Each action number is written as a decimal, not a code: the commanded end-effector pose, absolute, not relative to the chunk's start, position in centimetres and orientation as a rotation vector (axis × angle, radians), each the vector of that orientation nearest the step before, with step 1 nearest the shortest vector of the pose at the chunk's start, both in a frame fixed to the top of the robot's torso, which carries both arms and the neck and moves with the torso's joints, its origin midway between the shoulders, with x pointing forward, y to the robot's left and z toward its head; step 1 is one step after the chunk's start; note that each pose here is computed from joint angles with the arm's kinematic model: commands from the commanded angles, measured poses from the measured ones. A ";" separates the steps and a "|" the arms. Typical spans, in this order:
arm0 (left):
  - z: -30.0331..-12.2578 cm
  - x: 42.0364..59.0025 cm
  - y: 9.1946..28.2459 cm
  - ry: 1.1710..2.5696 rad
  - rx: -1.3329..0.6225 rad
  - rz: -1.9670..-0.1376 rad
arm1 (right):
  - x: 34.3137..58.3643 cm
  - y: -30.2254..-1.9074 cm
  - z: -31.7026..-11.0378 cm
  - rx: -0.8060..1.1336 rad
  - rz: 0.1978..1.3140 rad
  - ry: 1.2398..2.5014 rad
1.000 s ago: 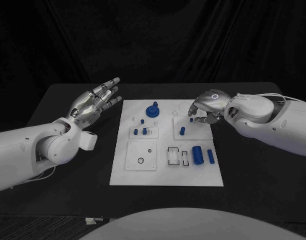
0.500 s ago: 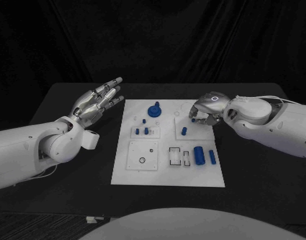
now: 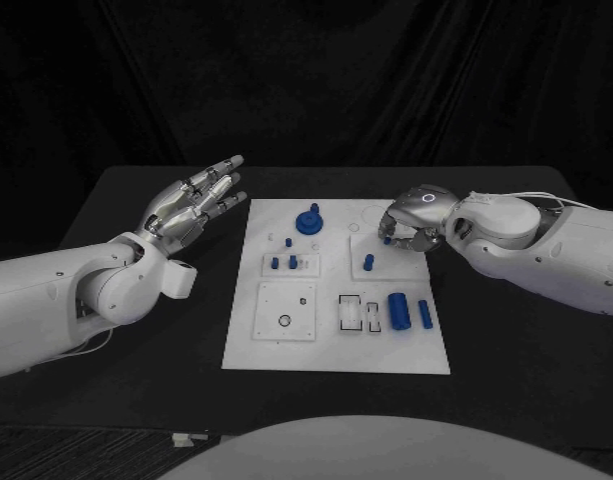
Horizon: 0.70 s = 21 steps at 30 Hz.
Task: Assemble the parts on the task board
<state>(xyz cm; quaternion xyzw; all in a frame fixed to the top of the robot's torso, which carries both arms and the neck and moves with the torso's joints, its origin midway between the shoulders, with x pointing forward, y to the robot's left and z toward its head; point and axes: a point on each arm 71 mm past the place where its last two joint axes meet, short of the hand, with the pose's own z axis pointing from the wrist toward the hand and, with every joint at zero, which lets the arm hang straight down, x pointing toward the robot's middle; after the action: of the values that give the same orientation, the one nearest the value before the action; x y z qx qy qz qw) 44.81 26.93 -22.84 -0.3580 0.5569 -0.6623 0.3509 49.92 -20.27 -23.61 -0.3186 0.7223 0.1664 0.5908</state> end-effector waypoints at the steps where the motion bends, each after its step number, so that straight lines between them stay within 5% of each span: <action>1: -21.3 44.5 27.1 1.219 -0.801 -1.845 | 49.9 -20.3 -23.8 -0.732 0.396 1.703; 21: -21.5 44.6 27.2 1.232 -0.809 -1.836 | 49.9 -19.7 -24.4 -0.721 0.400 1.703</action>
<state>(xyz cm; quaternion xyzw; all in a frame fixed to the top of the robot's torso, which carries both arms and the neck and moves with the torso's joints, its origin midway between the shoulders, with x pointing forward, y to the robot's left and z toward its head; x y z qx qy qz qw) 44.94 27.08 -22.96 -0.3583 0.5575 -0.6604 0.3532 49.95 -19.60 -24.19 -0.3123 0.7277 0.1752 0.5850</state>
